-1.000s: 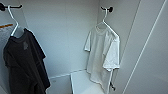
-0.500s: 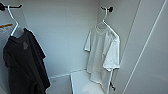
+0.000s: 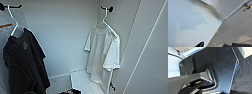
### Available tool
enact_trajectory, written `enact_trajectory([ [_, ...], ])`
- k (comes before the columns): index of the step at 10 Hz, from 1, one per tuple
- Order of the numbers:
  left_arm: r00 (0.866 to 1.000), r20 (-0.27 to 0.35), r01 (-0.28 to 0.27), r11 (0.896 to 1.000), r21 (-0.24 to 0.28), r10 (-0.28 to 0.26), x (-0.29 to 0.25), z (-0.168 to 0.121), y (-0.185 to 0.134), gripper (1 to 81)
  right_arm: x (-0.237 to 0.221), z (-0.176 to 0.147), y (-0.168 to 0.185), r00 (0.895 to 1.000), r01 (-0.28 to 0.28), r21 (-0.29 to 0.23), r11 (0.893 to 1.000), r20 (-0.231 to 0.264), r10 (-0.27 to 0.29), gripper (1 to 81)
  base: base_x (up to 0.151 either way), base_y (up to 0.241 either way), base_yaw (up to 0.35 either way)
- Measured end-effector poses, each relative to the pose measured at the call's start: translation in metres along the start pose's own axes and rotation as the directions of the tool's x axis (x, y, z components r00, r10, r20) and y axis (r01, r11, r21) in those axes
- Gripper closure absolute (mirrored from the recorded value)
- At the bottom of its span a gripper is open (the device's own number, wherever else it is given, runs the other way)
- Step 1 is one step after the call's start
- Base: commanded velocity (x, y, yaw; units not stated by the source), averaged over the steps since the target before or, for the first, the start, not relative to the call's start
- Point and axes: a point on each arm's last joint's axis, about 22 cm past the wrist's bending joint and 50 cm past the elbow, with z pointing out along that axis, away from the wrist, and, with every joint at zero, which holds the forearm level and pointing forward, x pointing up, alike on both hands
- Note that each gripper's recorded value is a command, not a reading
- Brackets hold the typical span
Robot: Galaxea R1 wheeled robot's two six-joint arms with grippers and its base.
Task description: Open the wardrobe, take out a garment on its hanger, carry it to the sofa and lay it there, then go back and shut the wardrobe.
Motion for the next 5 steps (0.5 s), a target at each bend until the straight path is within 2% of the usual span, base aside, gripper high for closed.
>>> enact_trajectory([
  [5, 0.993, -0.117, -0.009, 1.000, 0.007, 0.010, 0.136, -0.037, 0.022, 1.0, -0.001, 0.001, -0.006, 1.000, -0.001, 0.007, 1.000, 0.001, 0.001, 1.0, 0.000, 0.000, 0.000],
])
